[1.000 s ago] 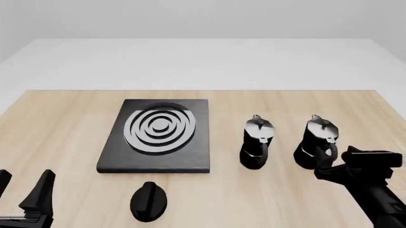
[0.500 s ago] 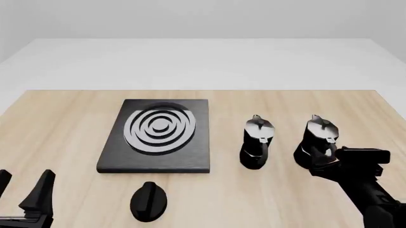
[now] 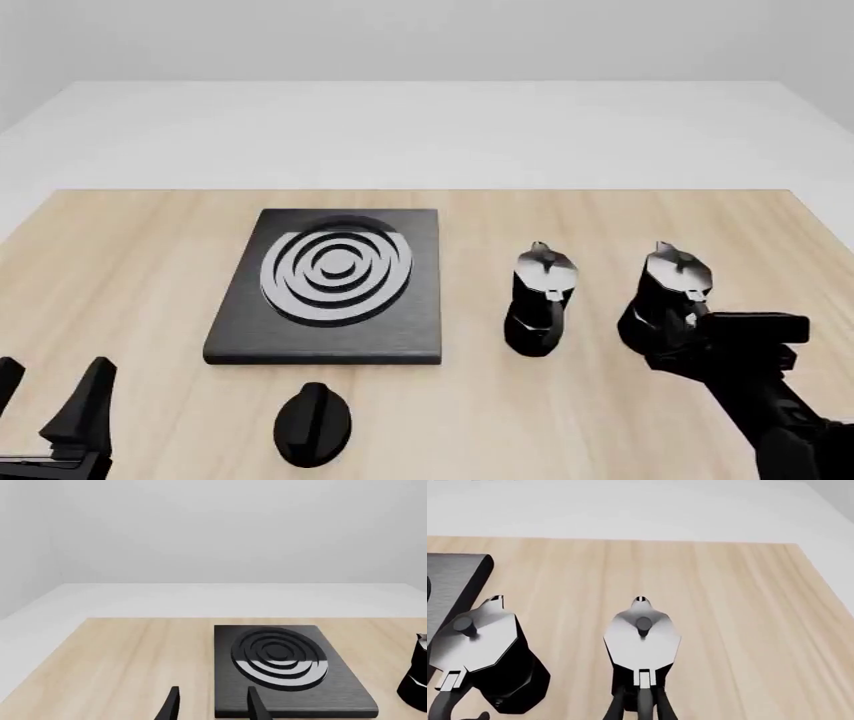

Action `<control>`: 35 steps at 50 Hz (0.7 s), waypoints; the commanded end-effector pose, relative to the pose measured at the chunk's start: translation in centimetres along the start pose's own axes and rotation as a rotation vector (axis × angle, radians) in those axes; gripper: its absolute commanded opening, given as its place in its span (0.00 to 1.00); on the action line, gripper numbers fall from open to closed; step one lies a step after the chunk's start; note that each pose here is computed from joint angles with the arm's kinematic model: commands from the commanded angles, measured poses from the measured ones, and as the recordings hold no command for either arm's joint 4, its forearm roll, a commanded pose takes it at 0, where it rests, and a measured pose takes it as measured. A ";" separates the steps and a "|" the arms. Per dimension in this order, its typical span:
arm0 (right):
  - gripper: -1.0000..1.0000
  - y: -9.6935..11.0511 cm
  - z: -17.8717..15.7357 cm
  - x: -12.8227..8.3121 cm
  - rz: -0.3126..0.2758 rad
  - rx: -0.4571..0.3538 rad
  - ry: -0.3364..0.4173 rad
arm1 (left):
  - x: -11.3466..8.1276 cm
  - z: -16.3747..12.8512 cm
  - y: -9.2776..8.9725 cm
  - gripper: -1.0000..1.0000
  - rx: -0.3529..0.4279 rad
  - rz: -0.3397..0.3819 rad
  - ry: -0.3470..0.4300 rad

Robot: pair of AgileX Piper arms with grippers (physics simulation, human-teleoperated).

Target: Put the right moka pot on the stove.

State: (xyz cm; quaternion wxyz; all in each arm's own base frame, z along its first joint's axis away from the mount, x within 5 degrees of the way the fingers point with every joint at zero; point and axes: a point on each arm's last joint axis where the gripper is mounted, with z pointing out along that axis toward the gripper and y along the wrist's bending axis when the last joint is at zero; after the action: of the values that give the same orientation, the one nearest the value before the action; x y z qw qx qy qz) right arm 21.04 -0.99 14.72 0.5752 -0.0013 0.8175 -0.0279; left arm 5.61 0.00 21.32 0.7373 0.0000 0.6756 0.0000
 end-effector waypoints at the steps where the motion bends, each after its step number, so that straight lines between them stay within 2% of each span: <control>1: 0.00 0.0 -0.3 -0.3 -0.002 -0.001 -0.017 | 0.0 0.0 0.0 1.00 0.000 0.000 0.000; 22: 0.00 0.2 -2.2 -2.2 0.026 -0.013 -0.079 | 0.0 0.0 0.0 1.00 0.000 0.000 0.000; 30: 0.00 0.3 -2.9 -3.1 -0.005 -0.020 -0.106 | 0.0 0.0 0.0 1.00 0.000 0.000 0.000; 35: 0.00 0.3 -3.5 -4.2 -0.001 -0.018 -0.125 | 0.0 0.0 0.0 1.00 0.000 0.000 0.000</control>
State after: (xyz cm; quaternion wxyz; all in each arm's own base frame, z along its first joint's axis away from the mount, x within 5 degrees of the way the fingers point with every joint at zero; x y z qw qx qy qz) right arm 19.25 -0.53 17.39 0.5946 -0.0057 0.8037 -0.0203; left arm 5.61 0.00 21.32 0.7373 0.0000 0.6756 0.0000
